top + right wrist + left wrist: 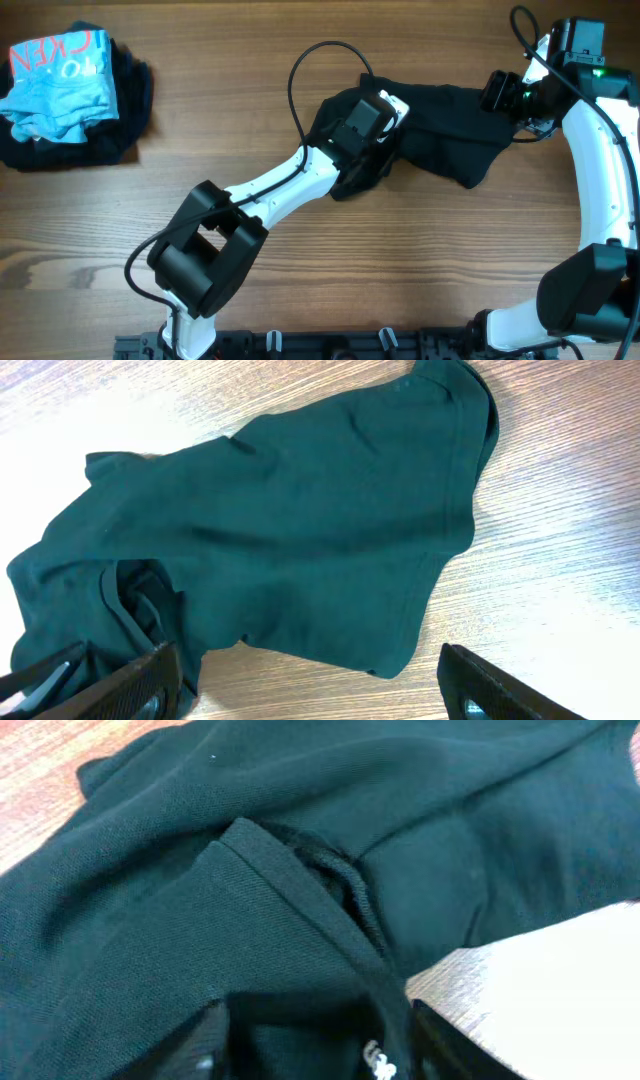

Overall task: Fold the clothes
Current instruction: 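Grasp the black garment's near edge with the left gripper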

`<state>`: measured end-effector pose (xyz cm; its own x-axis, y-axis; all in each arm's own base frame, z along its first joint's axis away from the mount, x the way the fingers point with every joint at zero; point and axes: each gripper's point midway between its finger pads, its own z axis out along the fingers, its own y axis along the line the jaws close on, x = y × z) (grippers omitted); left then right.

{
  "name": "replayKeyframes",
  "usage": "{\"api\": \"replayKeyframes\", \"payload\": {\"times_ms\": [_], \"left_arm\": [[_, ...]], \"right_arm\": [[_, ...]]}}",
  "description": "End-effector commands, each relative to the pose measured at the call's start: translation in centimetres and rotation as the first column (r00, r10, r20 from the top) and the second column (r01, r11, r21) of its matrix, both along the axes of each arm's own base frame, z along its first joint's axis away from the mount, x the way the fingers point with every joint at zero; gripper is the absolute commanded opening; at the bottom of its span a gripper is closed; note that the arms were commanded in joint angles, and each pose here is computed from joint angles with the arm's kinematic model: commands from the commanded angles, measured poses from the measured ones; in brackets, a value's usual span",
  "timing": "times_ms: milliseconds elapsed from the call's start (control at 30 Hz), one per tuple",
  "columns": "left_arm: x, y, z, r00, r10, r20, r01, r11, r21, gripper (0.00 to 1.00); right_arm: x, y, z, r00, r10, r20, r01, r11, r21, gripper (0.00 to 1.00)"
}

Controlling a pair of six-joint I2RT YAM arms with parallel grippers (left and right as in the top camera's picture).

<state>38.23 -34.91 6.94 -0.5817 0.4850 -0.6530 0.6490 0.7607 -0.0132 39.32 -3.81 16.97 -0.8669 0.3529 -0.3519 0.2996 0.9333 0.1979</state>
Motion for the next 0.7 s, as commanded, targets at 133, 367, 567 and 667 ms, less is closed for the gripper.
{"api": "replayKeyframes", "payload": {"times_ms": [133, 367, 567, 667], "left_arm": [[0.5, 0.1, -1.6, 1.000, 0.008, 0.007, -0.008, 0.999, 0.044, 0.52], [0.7, 0.3, -1.9, 1.000, 0.019, 0.014, -0.020, 0.998, 0.060, 0.08], [2.2, 2.1, 0.3, 0.985, 0.145, 0.094, -0.152, 0.986, 0.073, 0.04], [3.3, 3.4, 4.5, 0.956, 0.233, 0.175, -0.242, 0.970, 0.026, 0.04]], "right_arm": [[0.3, -0.3, -0.2, 1.000, 0.007, -0.004, -0.007, 1.000, -0.018, 0.83], [0.3, -0.3, -0.2, 1.000, 0.007, -0.004, -0.007, 1.000, -0.018, 0.83], [0.2, -0.3, -0.3, 1.000, 0.007, -0.008, -0.007, 1.000, -0.018, 0.83], [0.2, -0.3, -0.3, 1.000, 0.010, -0.008, -0.010, 1.000, -0.018, 0.83]]}}
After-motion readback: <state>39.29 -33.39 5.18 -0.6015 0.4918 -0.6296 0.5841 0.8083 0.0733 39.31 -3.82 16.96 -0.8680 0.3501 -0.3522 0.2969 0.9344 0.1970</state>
